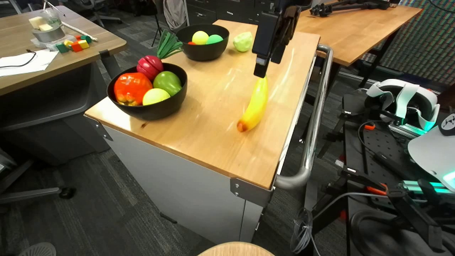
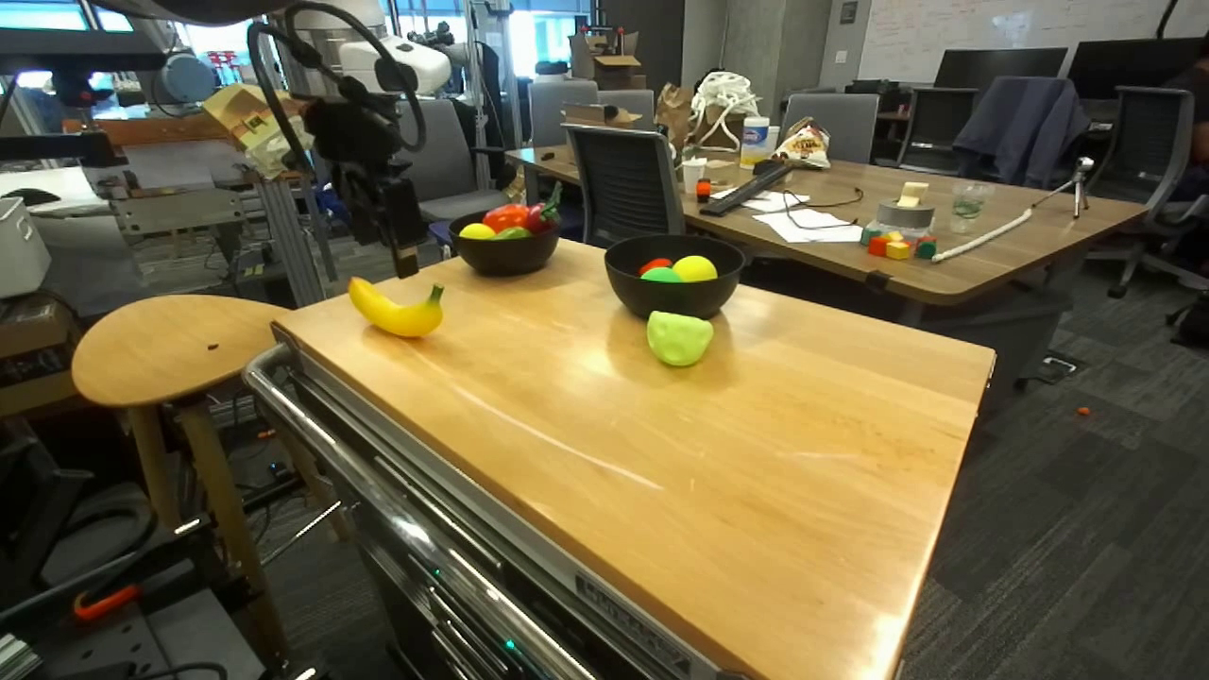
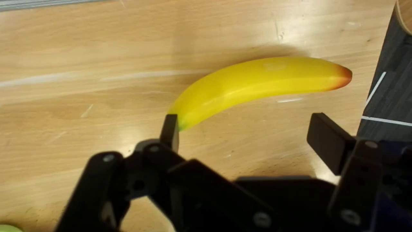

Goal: Put the plush fruits in the two black bowls

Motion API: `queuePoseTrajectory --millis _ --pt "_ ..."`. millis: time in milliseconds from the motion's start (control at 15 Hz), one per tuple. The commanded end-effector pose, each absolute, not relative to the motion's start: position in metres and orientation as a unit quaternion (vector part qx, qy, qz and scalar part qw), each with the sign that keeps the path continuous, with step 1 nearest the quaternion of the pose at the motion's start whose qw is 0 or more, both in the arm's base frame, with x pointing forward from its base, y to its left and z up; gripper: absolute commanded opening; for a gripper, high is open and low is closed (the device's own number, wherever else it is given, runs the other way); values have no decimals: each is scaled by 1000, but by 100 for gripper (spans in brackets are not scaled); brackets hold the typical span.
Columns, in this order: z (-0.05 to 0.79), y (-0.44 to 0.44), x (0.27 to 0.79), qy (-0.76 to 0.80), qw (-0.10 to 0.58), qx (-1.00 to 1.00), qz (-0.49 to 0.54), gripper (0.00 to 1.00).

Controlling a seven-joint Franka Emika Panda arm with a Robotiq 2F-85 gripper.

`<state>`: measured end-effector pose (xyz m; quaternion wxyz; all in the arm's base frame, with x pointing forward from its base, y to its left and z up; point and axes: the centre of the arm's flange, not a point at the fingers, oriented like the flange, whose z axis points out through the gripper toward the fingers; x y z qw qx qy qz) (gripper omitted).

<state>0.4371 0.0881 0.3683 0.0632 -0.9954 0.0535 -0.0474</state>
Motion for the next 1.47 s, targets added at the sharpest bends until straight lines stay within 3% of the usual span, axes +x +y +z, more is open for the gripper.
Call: queuePoseTrajectory --millis 0,1200,1333,1400 --pt "359 85 438 71 53 -995 -39 100" --pt "284 84 459 165 31 -986 -15 100" --pt "278 85 463 168 26 -985 -20 87" --pt "275 85 464 169 23 -985 -21 71"
